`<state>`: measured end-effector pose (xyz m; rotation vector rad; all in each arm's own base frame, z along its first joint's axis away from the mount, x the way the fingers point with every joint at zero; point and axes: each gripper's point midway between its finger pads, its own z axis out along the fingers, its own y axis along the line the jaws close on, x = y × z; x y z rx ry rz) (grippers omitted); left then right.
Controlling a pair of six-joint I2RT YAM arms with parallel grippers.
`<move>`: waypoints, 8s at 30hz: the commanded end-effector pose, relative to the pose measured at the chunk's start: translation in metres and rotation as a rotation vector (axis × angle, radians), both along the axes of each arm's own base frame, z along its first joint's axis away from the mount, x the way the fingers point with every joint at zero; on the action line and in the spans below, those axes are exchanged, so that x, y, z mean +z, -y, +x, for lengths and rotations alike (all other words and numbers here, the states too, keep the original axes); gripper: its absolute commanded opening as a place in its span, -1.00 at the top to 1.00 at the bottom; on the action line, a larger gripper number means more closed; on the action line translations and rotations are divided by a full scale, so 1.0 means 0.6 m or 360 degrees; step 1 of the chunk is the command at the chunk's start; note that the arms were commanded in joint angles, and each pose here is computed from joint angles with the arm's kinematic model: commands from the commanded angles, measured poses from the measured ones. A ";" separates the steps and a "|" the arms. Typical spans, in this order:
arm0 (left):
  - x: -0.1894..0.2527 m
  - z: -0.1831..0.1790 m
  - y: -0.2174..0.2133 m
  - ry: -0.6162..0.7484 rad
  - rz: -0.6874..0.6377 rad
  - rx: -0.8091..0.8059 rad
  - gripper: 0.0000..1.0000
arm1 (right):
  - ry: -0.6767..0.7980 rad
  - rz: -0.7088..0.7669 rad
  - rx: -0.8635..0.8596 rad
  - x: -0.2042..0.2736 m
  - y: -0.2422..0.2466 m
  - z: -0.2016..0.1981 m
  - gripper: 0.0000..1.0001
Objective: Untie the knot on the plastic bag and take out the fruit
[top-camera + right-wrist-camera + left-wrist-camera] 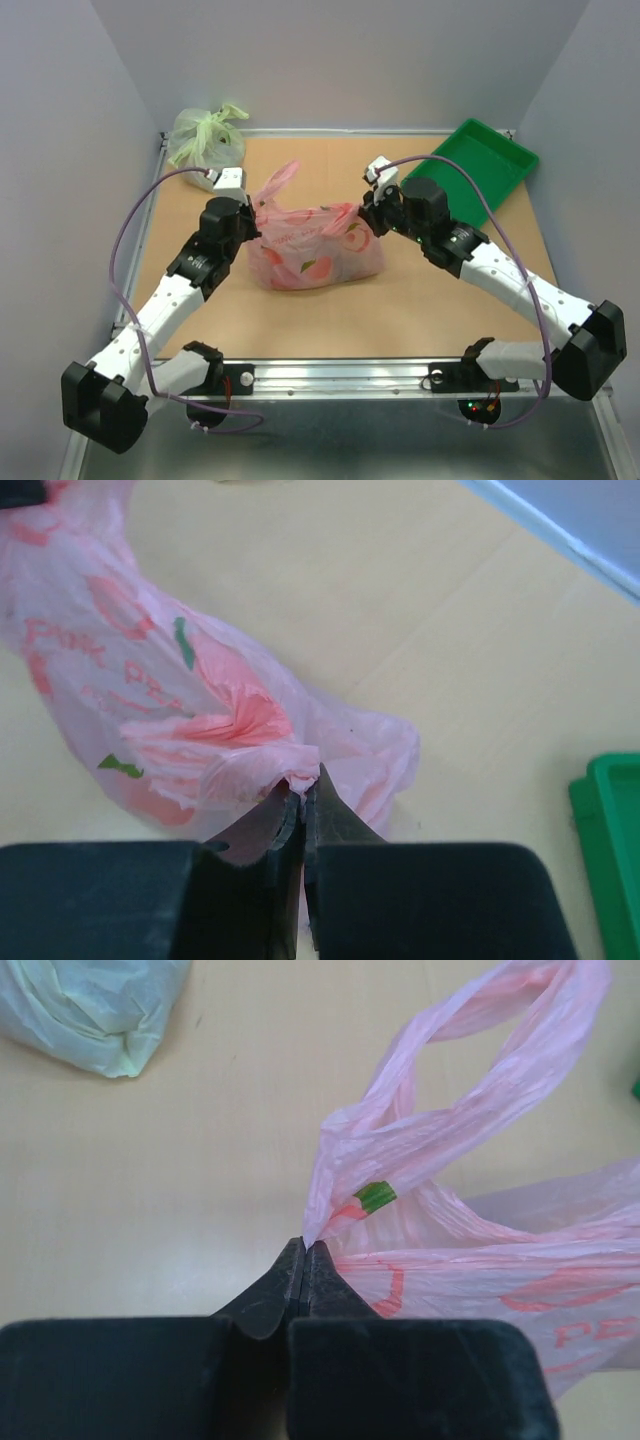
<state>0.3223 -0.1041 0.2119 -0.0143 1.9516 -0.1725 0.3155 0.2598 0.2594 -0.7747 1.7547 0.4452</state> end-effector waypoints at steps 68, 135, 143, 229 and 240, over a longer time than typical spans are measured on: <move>0.092 -0.147 -0.030 0.0133 -0.0629 -0.0003 -0.57 | -0.0331 -0.0096 0.0013 -0.077 -0.169 -0.066 -1.00; -0.068 -0.086 0.033 0.0016 -0.0973 0.0153 1.00 | -0.0451 0.0091 -0.0036 -0.100 -0.132 0.128 0.99; -0.066 -0.083 0.027 0.0155 -0.0930 0.0102 1.00 | -0.0402 0.0261 -0.0083 -0.029 -0.086 0.151 0.99; -0.200 -0.135 0.123 -0.0302 -0.0881 0.0268 1.00 | -0.0417 -0.0202 -0.0534 -0.242 -0.021 -0.049 -0.44; -0.237 -0.179 0.096 -0.0418 -0.0818 0.0235 1.00 | -0.0437 -0.0084 -0.1049 -0.231 0.087 0.110 0.95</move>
